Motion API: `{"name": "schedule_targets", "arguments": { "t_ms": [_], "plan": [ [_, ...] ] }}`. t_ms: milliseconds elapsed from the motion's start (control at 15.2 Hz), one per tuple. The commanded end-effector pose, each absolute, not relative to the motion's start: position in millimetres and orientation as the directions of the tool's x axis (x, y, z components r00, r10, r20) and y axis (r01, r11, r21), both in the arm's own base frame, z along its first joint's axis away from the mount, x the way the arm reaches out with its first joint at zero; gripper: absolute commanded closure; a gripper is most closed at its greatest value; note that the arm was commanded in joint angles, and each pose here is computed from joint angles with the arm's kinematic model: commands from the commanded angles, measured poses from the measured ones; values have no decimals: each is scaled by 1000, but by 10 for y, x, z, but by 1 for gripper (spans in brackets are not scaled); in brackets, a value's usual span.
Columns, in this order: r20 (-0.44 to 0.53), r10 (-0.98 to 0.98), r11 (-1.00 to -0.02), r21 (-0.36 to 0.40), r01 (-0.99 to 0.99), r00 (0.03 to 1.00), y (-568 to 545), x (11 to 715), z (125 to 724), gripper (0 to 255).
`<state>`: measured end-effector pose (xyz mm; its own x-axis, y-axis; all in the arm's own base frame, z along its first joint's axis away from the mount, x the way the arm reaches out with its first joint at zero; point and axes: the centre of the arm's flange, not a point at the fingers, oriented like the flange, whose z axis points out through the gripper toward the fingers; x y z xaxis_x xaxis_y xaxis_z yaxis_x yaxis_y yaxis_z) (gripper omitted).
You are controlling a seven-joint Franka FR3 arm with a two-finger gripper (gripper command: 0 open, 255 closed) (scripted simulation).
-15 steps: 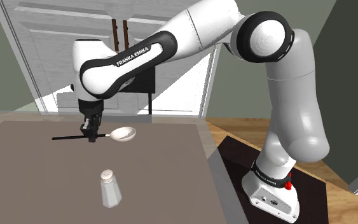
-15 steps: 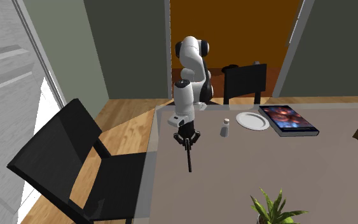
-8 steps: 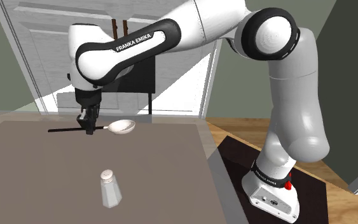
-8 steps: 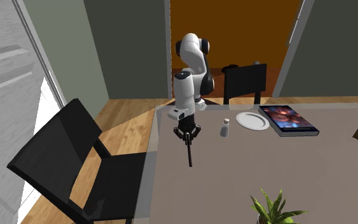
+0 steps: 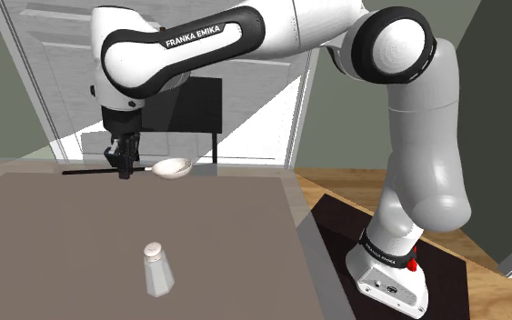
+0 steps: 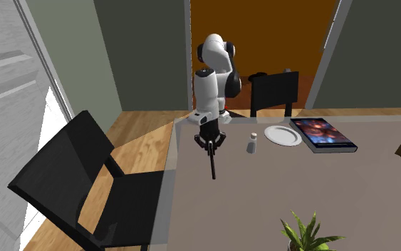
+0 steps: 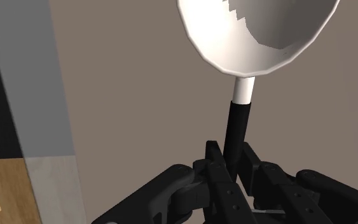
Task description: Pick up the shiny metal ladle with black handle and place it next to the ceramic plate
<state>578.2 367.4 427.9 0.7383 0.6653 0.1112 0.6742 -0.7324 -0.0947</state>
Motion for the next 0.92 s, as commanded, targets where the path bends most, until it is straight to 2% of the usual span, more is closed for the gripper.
{"name": "schedule_targets", "arguments": {
  "t_ms": [0, 858],
  "plan": [
    [111, 665, -732, -95, 674, 738, 3657, 5776, 4387, 255],
    [111, 665, -732, -95, 674, 738, 4495, 4432, 4447, 255]
  ]
}}
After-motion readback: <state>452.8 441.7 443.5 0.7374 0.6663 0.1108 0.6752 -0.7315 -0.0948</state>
